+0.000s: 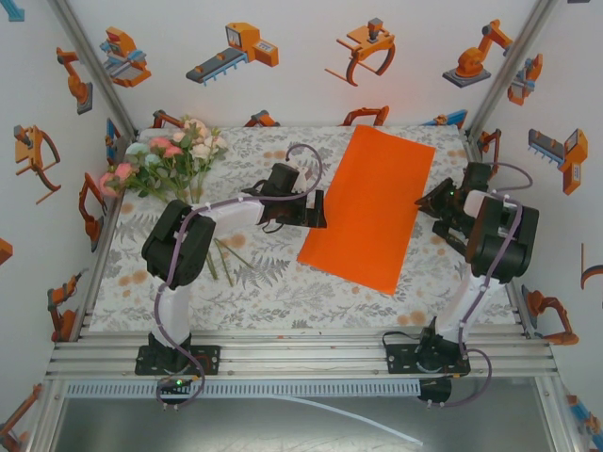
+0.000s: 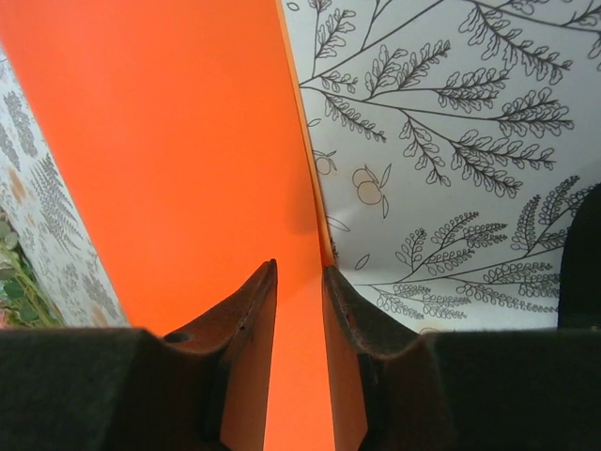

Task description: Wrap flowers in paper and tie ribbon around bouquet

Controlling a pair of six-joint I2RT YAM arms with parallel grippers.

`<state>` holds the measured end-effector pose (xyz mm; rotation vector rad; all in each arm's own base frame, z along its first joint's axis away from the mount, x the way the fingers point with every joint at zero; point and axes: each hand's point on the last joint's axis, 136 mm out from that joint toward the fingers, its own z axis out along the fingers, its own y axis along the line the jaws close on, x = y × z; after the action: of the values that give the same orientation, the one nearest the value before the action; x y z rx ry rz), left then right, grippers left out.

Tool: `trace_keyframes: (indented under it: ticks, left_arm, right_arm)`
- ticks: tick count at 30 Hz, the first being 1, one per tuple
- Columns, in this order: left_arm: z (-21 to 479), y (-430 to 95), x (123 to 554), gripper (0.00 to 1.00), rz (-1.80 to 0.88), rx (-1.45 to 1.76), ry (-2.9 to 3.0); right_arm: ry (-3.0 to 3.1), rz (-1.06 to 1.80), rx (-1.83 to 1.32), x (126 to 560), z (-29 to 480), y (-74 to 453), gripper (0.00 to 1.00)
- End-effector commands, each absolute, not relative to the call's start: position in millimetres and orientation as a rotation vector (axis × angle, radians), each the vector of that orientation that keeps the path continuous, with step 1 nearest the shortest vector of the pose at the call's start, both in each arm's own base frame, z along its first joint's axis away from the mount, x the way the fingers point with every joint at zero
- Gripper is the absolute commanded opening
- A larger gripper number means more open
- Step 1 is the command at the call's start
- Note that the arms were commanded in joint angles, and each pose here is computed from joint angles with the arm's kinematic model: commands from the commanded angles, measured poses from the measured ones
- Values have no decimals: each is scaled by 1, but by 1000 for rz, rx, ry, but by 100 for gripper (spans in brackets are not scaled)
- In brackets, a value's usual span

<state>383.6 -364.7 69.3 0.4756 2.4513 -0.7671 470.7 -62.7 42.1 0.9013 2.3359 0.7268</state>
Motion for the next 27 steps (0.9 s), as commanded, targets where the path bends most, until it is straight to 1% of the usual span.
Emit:
trace_keyframes:
  ticks: [1,8,9,11,12,15,19,27]
  left_arm:
    - [60,-365,385,98,-779,460,2488]
    - [59,-365,386,98,-775,456,2493]
    - [58,-366,386,97,-775,457,2493]
    - [58,-366,387,97,-775,457,2495]
    - [57,-366,387,97,-774,457,2497]
    - [57,-368,387,98,-777,462,2499]
    - [55,-368,387,98,-778,460,2504]
    - [48,-370,385,97,-790,470,2521]
  right_arm:
    - [2318,749,886,482,48,-61,28]
    - [2325,747,886,482,45,-61,30]
    - [2327,745,887,482,44,-61,31]
    - [2329,739,890,482,44,-62,39]
    - [2330,742,889,482,44,-61,39]
    - [2330,739,886,482,45,-62,38]
    - [2325,732,872,482,47,-62,35]
    - [2316,791,851,485,47,-55,35]
